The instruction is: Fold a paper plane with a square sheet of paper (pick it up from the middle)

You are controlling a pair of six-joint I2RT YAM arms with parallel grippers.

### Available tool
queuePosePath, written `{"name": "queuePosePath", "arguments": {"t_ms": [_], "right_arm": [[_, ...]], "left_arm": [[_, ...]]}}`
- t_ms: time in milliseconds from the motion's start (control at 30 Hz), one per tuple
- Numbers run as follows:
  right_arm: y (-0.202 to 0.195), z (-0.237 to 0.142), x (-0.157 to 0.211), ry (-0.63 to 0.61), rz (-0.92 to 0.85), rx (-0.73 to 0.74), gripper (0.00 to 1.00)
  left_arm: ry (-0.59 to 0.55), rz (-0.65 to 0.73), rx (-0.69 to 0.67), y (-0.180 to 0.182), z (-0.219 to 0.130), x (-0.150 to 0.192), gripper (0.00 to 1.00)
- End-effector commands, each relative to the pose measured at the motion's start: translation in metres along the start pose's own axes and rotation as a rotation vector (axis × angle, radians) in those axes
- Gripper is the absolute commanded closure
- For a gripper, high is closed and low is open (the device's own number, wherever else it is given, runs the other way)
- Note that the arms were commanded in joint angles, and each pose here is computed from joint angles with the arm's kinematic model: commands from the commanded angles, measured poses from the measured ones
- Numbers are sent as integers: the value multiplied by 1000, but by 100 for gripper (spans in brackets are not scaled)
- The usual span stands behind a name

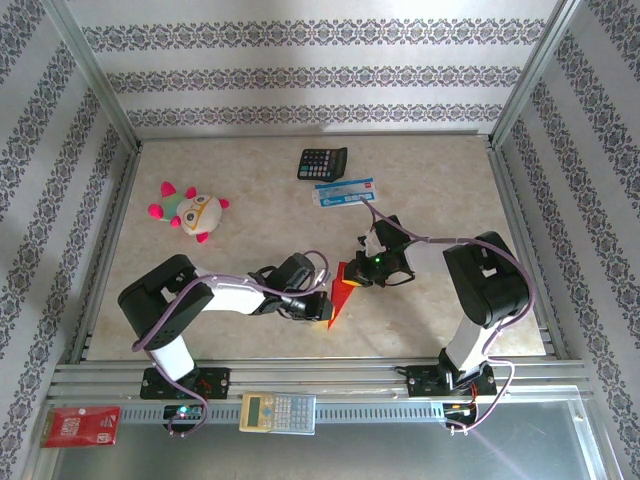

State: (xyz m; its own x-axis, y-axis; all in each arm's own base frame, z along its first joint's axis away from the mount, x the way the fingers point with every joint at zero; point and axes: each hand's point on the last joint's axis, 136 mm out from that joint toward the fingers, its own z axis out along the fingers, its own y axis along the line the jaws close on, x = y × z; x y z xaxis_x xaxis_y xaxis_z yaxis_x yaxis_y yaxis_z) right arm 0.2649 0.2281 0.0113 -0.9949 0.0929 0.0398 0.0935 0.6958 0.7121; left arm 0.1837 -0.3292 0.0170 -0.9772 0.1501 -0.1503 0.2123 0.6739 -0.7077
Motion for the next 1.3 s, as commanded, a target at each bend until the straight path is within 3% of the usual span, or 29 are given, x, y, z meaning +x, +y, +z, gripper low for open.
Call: {"name": "queuePosePath", "arguments": {"t_ms": [0,167,333,500,800,1067,1267], "right_arm": [[-57,7,7,12,79,215,92],[-58,7,9,17,78,219,92],[-58,8,10,17,81,218,92],[-59,7,12,17,79,219,92],[-46,6,1,16,55,192,91],[17,-15,-14,20,-42,42,87],[39,-24,9,15,-78,-22,86]], "left_arm": [[68,-35,-110,31,-6,29,90],[-50,31,52,-27,-24,-5,81],[-41,24,130,-45,-9,-20,77],[-13,19,89,-32,6,-21,77],[52,-23,-27,12,11,11,88],[97,-57,-122,44,9,35,94],[90,-74,-155,52,11,34,99]]}}
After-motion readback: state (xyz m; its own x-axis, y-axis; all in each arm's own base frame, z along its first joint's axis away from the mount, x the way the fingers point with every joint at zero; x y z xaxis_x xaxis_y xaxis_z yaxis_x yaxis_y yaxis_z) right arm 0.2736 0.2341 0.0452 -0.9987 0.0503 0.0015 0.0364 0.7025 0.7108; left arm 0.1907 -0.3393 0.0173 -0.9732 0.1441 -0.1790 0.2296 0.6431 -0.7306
